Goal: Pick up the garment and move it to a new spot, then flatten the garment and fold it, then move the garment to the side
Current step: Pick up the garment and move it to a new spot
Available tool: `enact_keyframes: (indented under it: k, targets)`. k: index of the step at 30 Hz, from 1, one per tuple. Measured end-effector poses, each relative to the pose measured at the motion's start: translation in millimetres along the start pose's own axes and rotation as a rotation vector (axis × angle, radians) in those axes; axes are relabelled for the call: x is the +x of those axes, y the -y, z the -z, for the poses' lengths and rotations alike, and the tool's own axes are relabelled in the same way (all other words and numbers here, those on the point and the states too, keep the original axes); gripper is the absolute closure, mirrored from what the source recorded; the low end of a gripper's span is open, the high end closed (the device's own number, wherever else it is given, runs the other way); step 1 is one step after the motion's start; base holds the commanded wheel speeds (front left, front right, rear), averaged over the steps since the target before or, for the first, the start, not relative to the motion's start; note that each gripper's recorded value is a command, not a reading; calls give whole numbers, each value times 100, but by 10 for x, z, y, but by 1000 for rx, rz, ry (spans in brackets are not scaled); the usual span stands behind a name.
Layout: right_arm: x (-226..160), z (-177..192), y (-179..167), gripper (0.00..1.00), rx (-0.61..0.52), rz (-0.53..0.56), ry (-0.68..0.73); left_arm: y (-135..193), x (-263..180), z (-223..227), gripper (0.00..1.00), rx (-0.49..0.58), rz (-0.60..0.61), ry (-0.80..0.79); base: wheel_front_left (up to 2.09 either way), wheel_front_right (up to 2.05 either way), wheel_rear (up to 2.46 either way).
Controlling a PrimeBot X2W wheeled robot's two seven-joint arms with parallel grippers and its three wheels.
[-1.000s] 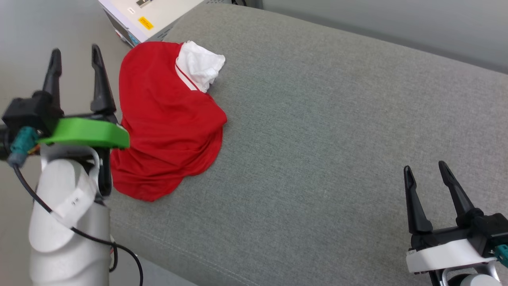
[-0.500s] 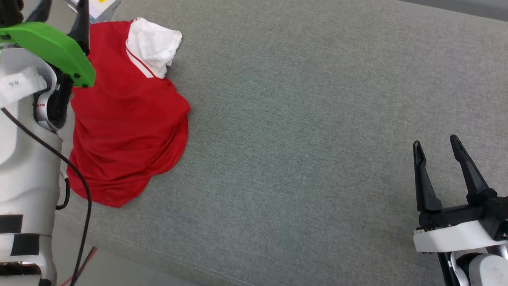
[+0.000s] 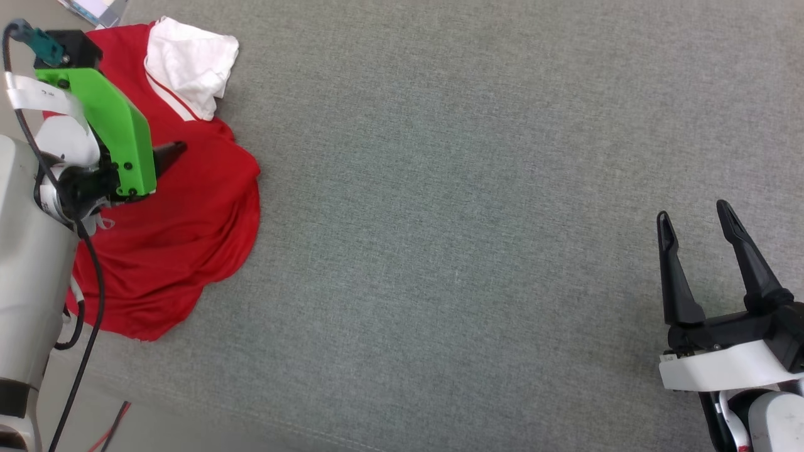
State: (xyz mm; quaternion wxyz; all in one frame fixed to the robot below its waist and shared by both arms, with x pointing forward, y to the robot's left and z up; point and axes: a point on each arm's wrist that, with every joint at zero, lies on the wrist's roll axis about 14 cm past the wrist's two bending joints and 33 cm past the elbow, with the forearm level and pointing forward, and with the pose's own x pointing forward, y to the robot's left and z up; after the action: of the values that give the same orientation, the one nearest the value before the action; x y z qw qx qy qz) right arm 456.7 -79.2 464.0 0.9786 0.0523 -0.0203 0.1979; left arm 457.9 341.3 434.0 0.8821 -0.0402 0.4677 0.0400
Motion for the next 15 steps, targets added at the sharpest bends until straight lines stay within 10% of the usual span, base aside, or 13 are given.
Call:
enact_keyframes:
  k: [15]
  targets:
    - [-8, 202, 116, 0, 2, 14, -47, 41, 442, 772, 0, 18, -36, -321, 0, 0, 0]
